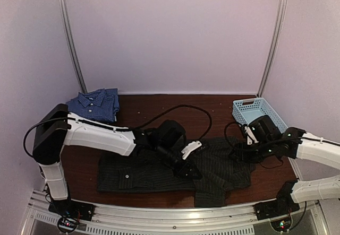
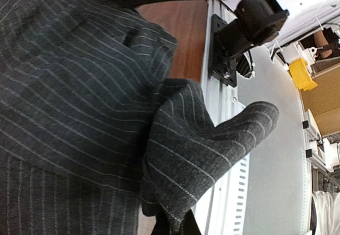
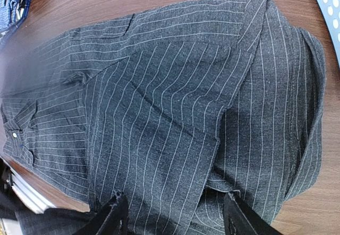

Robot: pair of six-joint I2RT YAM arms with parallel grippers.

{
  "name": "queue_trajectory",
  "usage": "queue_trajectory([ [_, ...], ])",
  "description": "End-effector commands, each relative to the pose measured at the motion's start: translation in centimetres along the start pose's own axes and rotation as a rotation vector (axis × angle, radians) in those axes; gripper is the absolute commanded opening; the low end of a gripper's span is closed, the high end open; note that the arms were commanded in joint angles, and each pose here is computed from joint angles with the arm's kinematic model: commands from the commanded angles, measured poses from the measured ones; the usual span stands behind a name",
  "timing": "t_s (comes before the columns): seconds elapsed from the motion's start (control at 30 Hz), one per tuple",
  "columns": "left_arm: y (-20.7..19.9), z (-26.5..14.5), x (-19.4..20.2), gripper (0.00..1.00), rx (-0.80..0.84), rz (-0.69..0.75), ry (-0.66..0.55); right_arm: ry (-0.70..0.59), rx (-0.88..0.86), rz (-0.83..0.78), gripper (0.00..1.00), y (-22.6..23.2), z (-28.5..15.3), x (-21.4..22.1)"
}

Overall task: Fold and stack the long sleeve shirts
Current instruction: Adjust the sleeve of the rectangle-folded shirt.

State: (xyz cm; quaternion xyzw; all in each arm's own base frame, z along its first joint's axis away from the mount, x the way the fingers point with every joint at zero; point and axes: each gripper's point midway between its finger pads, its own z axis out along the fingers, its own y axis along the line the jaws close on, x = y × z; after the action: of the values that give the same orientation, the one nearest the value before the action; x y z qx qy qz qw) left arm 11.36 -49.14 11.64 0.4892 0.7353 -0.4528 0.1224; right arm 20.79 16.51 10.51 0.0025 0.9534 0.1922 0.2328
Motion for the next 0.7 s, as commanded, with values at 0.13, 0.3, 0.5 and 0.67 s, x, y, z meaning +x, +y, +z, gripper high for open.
queue_trajectory([
  [0.13, 6.0, -1.7, -2.0, 0.05, 0.006, -0.146, -0.104, -0.015, 0.005, 0.004, 0.62, -0.6, -0.1, 0.2],
  [0.3, 8.9, -2.4, -3.0, 0.14, -0.053, -0.173, -0.147, -0.015, -0.005, 0.009, 0.62, -0.6, 0.0, 0.3],
  [0.5, 11.6, -2.9, -3.8, 0.15, -0.117, -0.21, -0.171, -0.02, -0.041, -0.011, 0.62, -0.2, -0.1, 0.5],
  [0.67, 13.2, -3.5, -4.1, 0.15, -0.163, -0.241, -0.189, 0.0, -0.208, -0.045, 0.62, 2.5, -0.7, 1.3],
])
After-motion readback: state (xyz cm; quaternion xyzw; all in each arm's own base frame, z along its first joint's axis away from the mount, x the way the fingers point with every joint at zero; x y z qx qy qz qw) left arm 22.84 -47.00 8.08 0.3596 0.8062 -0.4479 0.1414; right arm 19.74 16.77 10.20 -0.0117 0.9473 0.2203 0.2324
